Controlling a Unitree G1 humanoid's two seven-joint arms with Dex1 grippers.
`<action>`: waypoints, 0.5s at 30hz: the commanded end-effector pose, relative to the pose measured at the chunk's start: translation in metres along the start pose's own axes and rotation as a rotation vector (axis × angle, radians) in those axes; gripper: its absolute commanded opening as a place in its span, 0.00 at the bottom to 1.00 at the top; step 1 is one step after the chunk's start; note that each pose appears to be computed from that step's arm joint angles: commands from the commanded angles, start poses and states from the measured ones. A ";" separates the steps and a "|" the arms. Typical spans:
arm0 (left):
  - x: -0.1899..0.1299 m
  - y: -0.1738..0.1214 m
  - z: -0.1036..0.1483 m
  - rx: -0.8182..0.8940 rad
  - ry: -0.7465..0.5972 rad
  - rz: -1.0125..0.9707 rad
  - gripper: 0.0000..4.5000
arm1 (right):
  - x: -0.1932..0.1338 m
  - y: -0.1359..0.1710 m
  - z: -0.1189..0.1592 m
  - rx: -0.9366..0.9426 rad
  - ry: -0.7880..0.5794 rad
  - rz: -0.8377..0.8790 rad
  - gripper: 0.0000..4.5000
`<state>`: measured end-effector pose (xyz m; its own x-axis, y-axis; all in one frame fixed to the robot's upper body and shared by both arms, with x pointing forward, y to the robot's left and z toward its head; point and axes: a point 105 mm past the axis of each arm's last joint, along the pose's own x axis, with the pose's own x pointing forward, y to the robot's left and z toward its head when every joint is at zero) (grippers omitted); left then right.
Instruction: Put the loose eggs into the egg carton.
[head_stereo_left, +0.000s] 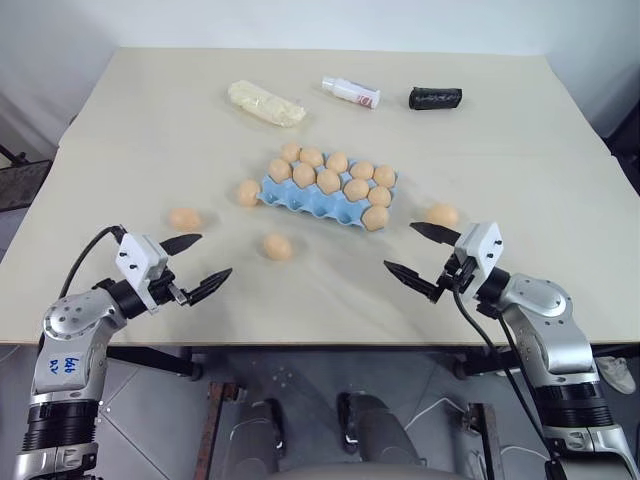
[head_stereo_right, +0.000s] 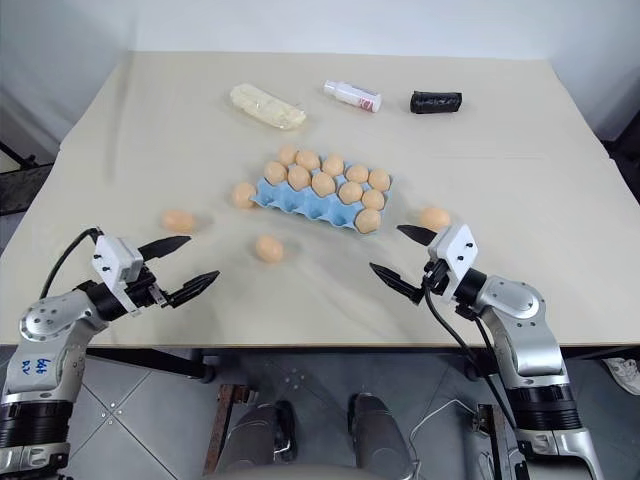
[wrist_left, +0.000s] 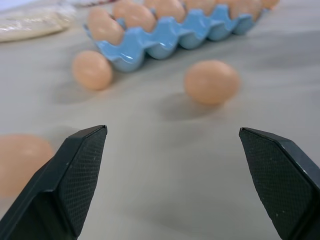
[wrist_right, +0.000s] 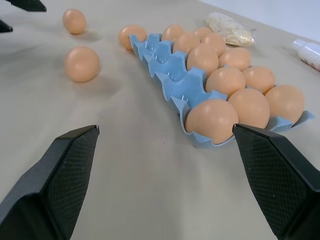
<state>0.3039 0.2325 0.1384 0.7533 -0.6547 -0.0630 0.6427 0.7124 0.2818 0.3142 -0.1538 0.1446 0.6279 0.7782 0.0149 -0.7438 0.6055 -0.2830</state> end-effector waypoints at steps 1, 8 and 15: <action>0.001 0.003 0.023 0.042 -0.069 0.014 1.00 | -0.001 -0.004 0.013 -0.030 -0.052 -0.013 1.00; 0.016 -0.019 0.026 0.047 -0.085 -0.076 1.00 | -0.036 -0.022 0.011 -0.043 -0.025 -0.180 1.00; 0.049 -0.074 0.034 0.109 -0.120 -0.377 1.00 | -0.106 -0.034 -0.020 0.000 0.063 -0.567 1.00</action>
<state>0.2978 0.1577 0.1434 0.5313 -0.8450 -0.0611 0.8148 0.4899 0.3102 0.2822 -0.2483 0.1225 0.9172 0.3950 0.0521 -0.3752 0.9003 -0.2205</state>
